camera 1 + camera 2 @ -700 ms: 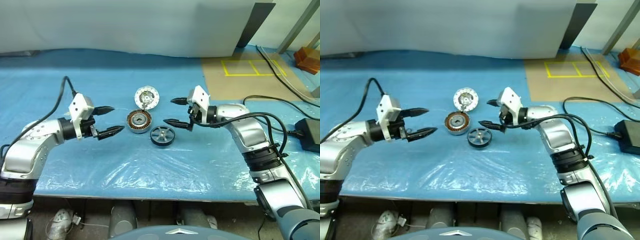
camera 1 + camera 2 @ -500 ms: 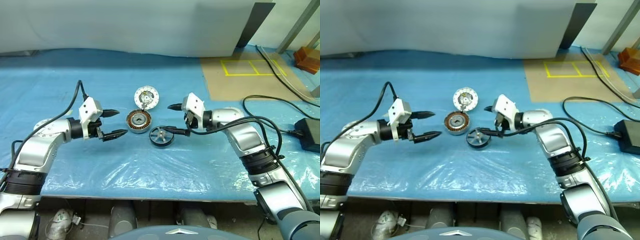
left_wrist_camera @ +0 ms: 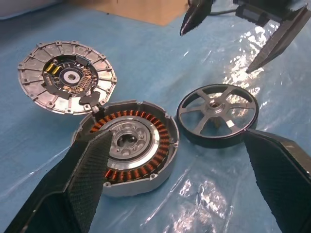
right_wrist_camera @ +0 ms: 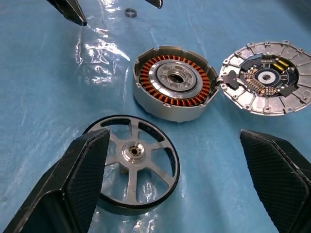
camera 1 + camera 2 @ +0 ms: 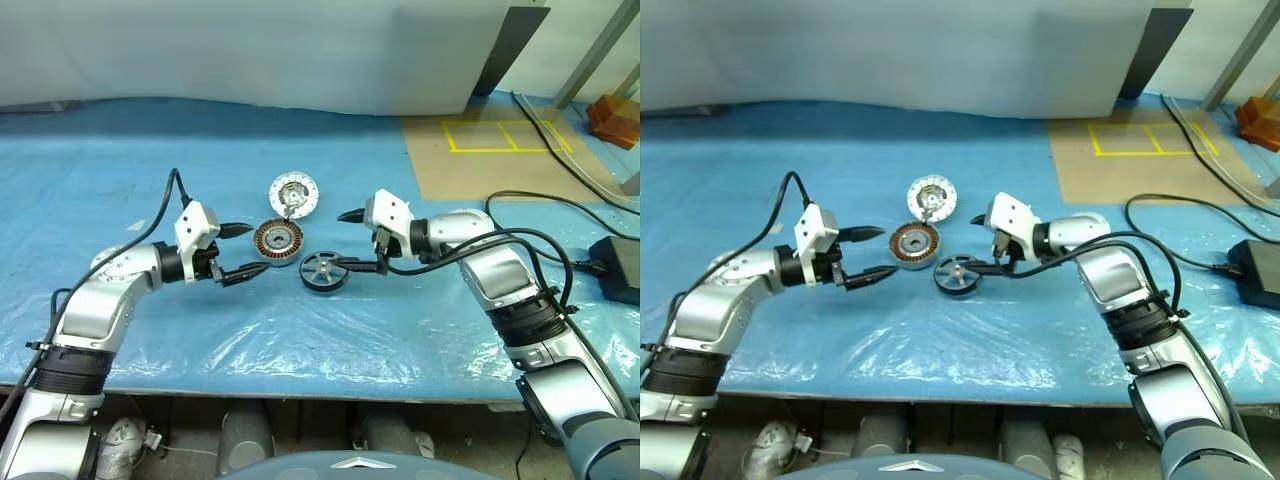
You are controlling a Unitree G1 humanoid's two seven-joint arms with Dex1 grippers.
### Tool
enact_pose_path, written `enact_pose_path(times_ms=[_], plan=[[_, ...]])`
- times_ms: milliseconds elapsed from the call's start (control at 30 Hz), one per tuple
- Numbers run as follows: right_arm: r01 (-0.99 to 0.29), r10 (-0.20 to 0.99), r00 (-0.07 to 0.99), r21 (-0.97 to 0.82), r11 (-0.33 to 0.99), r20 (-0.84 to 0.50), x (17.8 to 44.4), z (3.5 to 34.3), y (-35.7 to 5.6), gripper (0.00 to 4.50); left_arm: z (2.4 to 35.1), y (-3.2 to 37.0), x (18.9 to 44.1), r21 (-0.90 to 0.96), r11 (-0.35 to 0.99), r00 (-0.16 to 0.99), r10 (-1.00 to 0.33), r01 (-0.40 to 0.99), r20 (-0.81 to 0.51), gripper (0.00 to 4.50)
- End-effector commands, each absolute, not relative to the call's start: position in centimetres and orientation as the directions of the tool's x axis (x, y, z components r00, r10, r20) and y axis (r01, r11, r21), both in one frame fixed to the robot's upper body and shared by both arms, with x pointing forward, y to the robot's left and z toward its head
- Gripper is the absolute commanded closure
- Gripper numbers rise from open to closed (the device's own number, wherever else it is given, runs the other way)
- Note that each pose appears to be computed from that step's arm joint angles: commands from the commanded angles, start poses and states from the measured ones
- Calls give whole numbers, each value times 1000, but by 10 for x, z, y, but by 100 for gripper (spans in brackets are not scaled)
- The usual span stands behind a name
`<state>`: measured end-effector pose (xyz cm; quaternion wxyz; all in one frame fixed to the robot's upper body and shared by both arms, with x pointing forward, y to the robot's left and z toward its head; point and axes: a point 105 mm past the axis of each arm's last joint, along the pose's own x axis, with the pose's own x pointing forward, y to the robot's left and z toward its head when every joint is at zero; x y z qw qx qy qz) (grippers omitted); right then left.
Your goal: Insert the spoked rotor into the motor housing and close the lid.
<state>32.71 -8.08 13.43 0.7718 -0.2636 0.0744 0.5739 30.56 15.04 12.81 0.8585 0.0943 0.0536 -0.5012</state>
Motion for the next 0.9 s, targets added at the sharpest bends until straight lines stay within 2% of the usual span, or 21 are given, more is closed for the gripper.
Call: enact_pose_path(times_ms=[33,167,400,600,900], plan=[[-920,864,321,-343,189,-388,321,151,-85,2,135,149,299,122,484,498,-852,866,-158,0],[-925,868,291,-351,147,-402,319,156,-85,2,135,154,301,129,495,511,-844,859,-165,0],[-914,893,279,-382,135,-354,332,174,-69,2,145,156,312,147,537,555,-821,831,-134,0],[-904,916,208,-426,46,-342,344,190,-22,2,145,170,321,165,594,615,-774,787,-150,0],[-895,890,95,-429,-119,-445,353,176,36,2,137,177,312,154,643,661,-735,750,-149,0]])
